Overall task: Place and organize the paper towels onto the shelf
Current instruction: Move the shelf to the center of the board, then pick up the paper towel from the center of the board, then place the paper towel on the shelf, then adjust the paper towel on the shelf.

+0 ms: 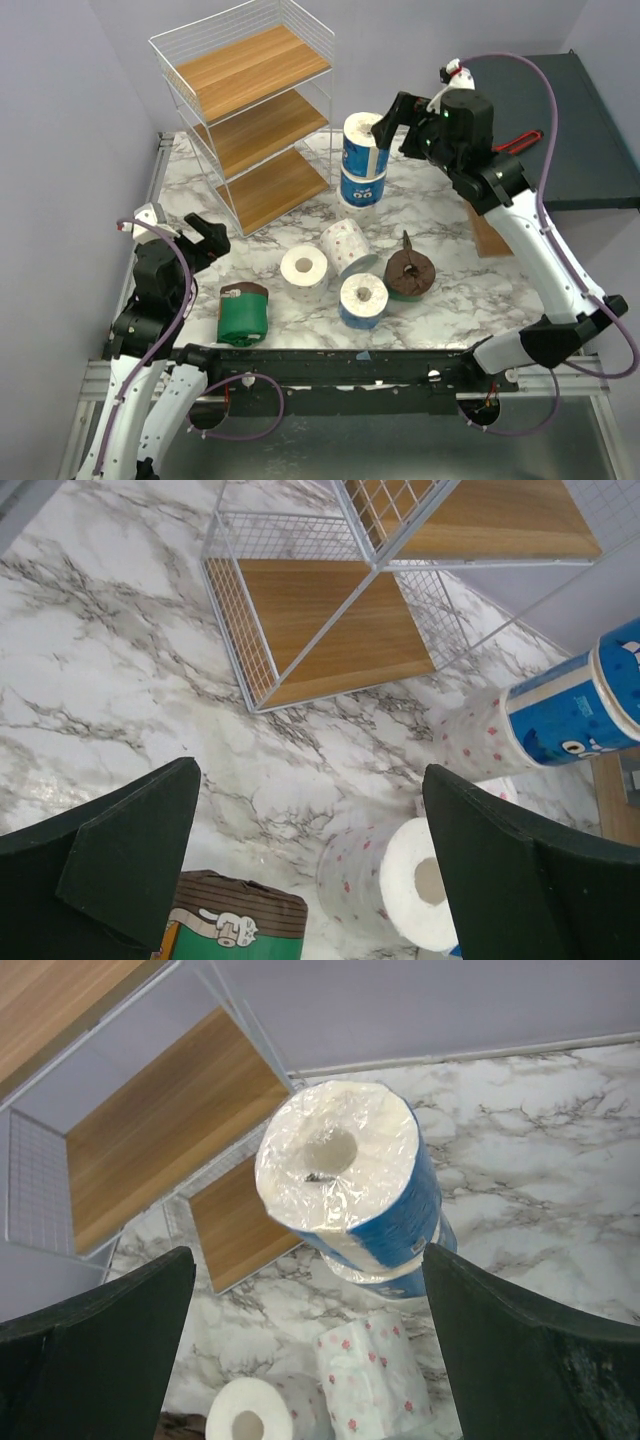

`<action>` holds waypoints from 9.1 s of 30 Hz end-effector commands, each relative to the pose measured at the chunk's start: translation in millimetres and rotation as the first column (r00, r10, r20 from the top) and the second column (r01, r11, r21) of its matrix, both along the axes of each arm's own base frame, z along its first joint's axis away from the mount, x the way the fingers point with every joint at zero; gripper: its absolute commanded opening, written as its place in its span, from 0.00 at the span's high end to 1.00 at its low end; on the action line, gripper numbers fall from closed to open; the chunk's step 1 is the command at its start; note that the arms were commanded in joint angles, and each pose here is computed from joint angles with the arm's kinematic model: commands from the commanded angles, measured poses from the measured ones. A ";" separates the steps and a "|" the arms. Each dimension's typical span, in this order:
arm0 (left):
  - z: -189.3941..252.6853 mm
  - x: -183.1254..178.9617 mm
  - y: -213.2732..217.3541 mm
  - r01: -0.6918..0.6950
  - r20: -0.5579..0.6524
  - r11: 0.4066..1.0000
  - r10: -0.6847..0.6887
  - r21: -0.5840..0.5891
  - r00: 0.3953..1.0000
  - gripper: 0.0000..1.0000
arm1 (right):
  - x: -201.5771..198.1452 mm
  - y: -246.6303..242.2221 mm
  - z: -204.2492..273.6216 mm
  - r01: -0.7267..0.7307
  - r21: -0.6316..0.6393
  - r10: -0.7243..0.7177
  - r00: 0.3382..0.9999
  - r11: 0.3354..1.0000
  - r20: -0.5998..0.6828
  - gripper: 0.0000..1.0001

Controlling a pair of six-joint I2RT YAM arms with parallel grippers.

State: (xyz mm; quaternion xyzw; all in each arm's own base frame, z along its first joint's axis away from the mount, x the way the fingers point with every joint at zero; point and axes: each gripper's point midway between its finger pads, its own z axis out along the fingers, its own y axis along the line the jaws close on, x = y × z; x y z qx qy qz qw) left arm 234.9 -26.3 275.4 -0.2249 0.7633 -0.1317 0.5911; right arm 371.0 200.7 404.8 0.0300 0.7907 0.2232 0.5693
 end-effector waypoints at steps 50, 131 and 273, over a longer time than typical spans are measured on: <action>-42.8 -11.3 -42.0 0.142 -0.116 0.976 -0.162 -0.166 0.980 0.02 | 96.3 -38.3 -32.4 0.196 0.137 -0.151 0.945 0.971 -0.289 0.21; -75.9 -12.6 -63.3 0.197 -0.198 0.952 -0.246 -0.236 0.949 0.06 | 30.2 79.6 -6.3 -0.084 0.149 0.119 0.961 0.985 -0.248 0.53; -76.6 -18.9 -58.8 0.163 -0.160 0.948 -0.212 -0.274 0.964 0.06 | 56.7 174.0 -51.4 -0.253 -0.038 0.240 0.846 0.967 0.475 0.12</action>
